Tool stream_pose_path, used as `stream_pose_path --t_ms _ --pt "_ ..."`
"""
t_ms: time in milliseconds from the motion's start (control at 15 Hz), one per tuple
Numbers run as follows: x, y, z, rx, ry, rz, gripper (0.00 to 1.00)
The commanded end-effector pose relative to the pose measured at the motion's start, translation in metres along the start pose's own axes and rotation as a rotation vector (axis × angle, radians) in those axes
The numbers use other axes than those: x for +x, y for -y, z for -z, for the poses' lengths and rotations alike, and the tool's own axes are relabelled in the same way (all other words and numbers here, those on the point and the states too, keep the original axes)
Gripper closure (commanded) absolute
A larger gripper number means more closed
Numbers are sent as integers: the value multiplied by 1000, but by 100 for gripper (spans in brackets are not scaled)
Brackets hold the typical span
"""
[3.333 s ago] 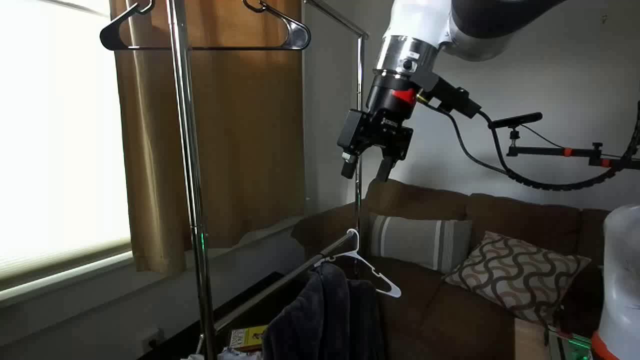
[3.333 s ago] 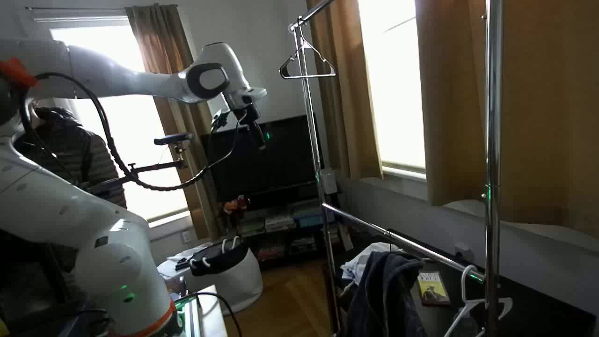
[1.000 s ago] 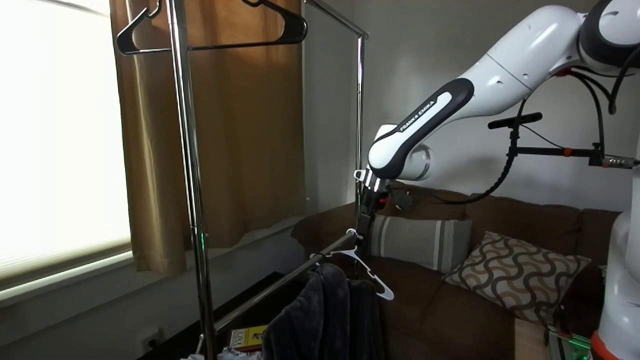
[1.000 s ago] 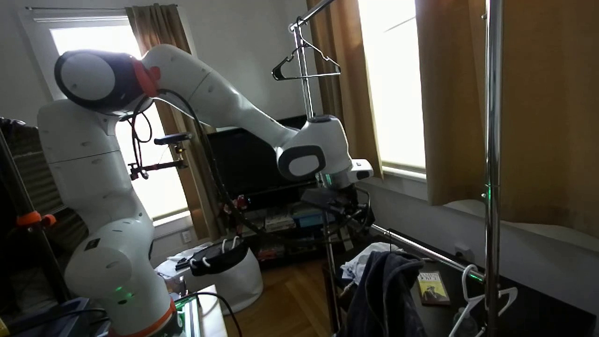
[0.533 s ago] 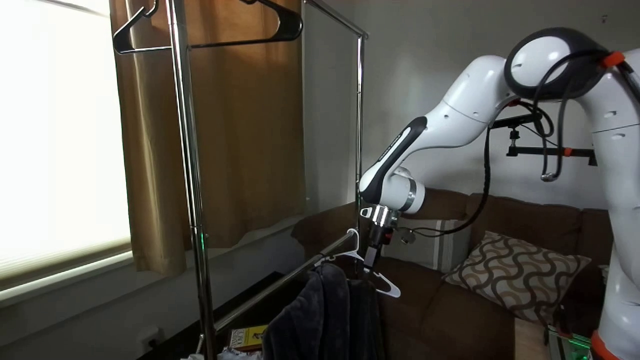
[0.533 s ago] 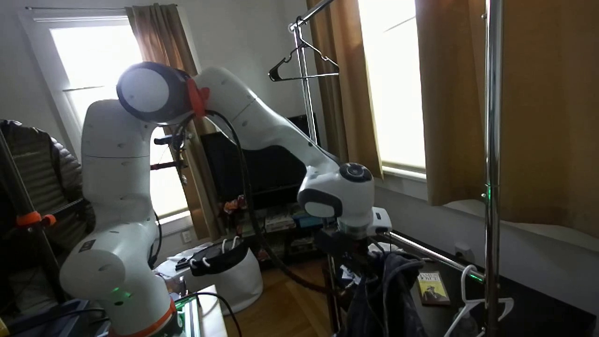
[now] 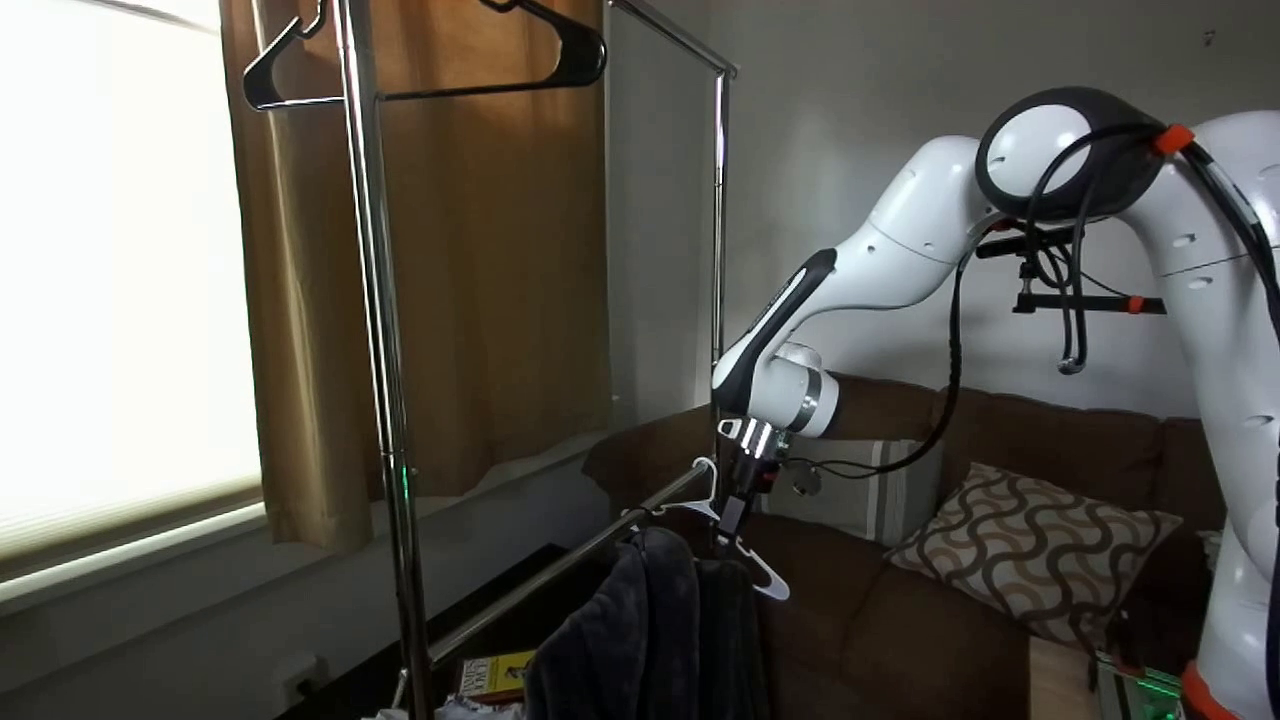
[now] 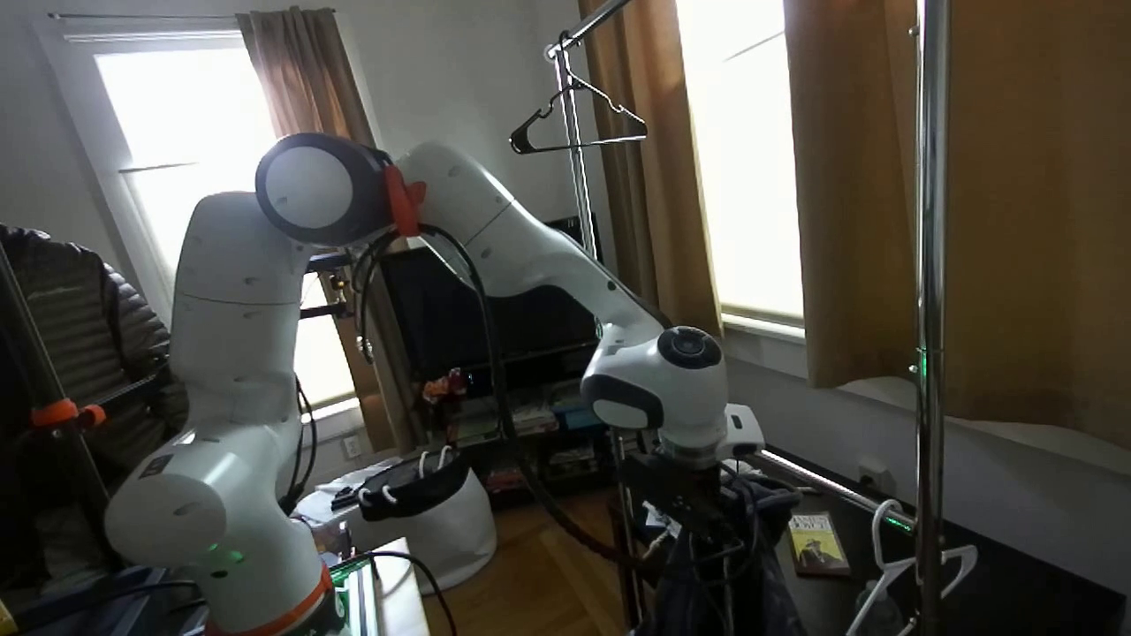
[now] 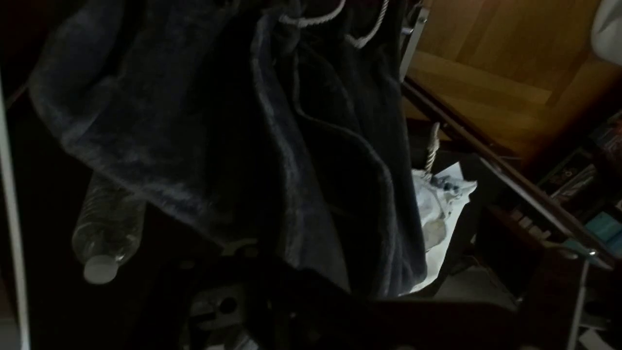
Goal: Hang the rob on the top railing
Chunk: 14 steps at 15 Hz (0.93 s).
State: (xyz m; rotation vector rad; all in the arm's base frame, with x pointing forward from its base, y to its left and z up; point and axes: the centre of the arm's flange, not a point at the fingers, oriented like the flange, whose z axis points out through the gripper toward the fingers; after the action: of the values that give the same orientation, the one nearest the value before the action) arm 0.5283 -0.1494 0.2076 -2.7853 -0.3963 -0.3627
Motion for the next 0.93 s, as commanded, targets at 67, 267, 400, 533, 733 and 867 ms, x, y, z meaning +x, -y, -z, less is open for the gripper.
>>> stream_pose_path --t_ms 67,267,400,533,733,867 --pt "-5 -70 -18 -89 -193 79 0" --pt "0 -97 -35 -108 -225 136 0" --pt "1 -107 -52 -88 -219 163 0" --pt "0 -113 -70 -72 -205 184 0" --pt "4 -118 -90 -52 -237 194 0" --pt "17 -121 -103 -37 -254 189 0"
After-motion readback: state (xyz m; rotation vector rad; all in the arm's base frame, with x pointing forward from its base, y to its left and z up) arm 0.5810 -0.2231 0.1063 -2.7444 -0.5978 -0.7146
